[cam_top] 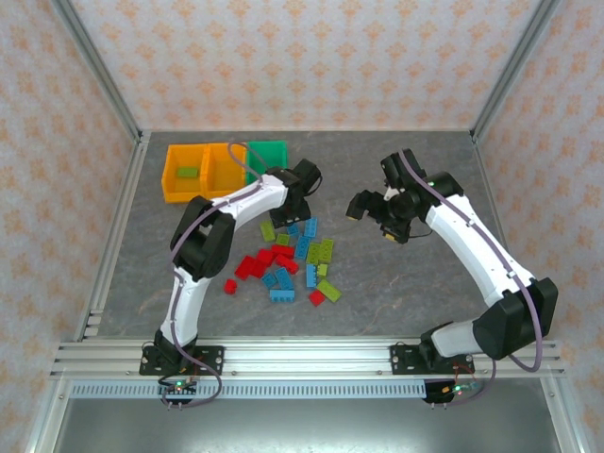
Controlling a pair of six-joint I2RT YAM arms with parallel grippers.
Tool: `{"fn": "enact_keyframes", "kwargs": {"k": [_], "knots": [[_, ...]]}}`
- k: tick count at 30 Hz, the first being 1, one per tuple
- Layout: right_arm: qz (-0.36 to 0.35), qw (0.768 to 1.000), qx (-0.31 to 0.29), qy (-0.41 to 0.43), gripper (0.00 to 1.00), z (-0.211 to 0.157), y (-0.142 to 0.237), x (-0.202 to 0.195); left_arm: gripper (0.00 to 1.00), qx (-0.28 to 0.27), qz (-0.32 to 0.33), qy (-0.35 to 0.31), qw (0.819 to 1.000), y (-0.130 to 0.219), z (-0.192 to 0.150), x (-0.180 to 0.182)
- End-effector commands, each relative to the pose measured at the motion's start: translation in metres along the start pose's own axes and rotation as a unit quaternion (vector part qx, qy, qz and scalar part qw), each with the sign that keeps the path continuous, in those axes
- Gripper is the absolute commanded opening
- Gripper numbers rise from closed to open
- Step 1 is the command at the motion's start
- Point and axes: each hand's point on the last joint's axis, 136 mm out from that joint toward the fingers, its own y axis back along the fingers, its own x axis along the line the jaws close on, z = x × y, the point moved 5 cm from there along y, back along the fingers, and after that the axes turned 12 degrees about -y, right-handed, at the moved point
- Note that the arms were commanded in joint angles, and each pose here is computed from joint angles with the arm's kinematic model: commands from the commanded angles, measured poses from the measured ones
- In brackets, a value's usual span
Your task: Sort the legos into containers by color
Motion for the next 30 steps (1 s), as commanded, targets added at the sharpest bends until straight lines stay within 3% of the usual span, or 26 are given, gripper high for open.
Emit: {"fn": "enact_keyframes", "kwargs": {"k": [1,3,8,13,22,25,30], "knots": [[-0.018,1.0,-0.004,-0.011,0.95,0.0,-0.001,-0.005,0.56,0.012,0.003,-0.014,1.0,-0.006,0.002,-0.002],[-0.019,1.0,-0.004,-0.011,0.95,0.0,-0.002,-0.006,0.53,0.021,0.012,-0.015,1.0,-0.011,-0.001,0.0],[-0.018,1.0,-0.008,-0.013,0.95,0.001,0.0,-0.005,0.34,0.014,0.013,-0.007,1.0,-0.007,-0.001,0.003],[-0.015,1.0,-0.008,-0.011,0.95,0.001,0.0,-0.004,0.27,-0.027,0.004,-0.009,1.0,0.036,0.022,0.01],[-0.016,1.0,-0.004,-0.012,0.95,0.003,-0.003,-0.003,0.26,-0.146,0.007,0.083,0.986,0.134,0.104,0.114],[-0.016,1.0,-0.003,-0.01,0.95,0.004,-0.004,0.0,0.26,-0.16,0.028,0.117,0.98,0.136,0.131,0.152],[-0.022,1.0,-0.004,-0.007,0.95,0.007,-0.003,0.003,0.27,-0.146,0.048,0.152,0.976,0.11,0.171,0.188]]}}
